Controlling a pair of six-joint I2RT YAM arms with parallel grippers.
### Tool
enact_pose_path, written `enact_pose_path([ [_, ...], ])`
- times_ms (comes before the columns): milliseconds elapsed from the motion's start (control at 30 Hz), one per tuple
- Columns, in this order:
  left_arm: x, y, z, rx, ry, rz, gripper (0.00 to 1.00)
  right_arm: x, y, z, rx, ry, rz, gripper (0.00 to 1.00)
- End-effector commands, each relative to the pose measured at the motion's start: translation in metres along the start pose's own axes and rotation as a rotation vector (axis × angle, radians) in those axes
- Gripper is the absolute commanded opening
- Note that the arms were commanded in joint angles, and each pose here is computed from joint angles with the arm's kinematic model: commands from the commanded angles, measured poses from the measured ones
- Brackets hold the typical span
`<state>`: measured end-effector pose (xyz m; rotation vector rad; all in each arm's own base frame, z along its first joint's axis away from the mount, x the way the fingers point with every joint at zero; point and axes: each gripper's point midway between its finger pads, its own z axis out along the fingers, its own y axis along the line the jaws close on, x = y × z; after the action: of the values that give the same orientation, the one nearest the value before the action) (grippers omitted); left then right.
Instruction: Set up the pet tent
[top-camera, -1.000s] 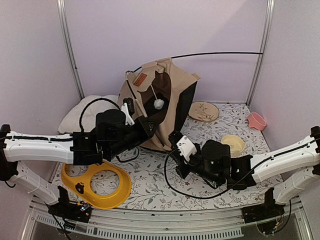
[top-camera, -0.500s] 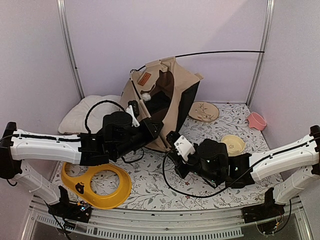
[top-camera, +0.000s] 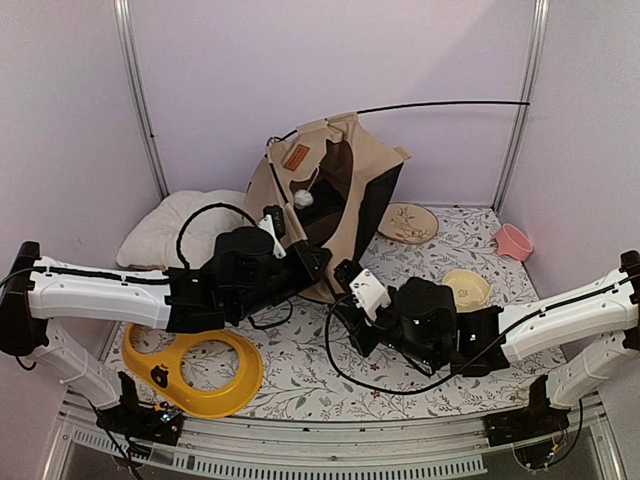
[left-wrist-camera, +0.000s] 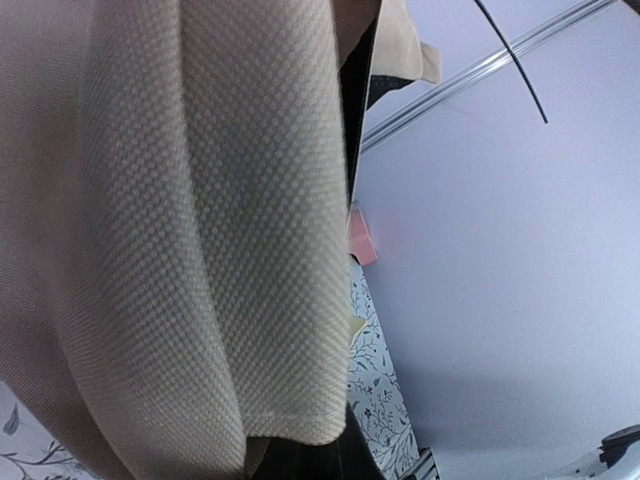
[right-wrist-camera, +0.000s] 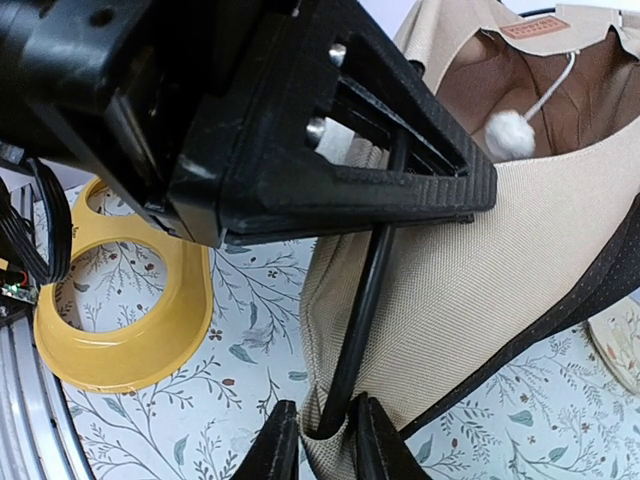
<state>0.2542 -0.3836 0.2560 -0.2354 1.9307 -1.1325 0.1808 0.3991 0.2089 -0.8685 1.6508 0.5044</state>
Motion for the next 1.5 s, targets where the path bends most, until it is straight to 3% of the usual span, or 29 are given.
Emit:
enact_pose_path([
  [0, -0.006, -0.02, 0.002, 0.05, -0.013, -0.003, 0.0, -0.003, 0.005, -0.006, -0.029, -0.01, 0.017, 0.28],
  [100, -0.006, -0.021, 0.003, 0.052, -0.011, 0.002, 0.0, 0.006, 0.002, -0.009, -0.024, 0.016, 0.011, 0.33],
  [233, -0.005, -0.022, 0.003, 0.057, -0.006, 0.006, 0.0, 0.009, -0.002, -0.011, -0.006, 0.025, 0.045, 0.32],
  [567, -0.002, -0.025, 0.004, 0.067, 0.002, 0.011, 0.0, 0.008, -0.015, -0.002, 0.096, 0.046, 0.04, 0.17],
  [833, 0.016, -0.019, 0.01, 0.051, 0.035, 0.033, 0.0, -0.022, -0.023, 0.004, 0.109, -0.009, 0.08, 0.05],
  [1167, 0.053, -0.005, 0.021, 0.025, 0.113, 0.047, 0.0, -0.056, -0.039, 0.002, 0.081, -0.082, 0.135, 0.06],
  [1467, 0.057, -0.006, 0.025, 0.026, 0.121, 0.061, 0.0, -0.063, -0.041, -0.002, 0.042, -0.102, 0.174, 0.16],
])
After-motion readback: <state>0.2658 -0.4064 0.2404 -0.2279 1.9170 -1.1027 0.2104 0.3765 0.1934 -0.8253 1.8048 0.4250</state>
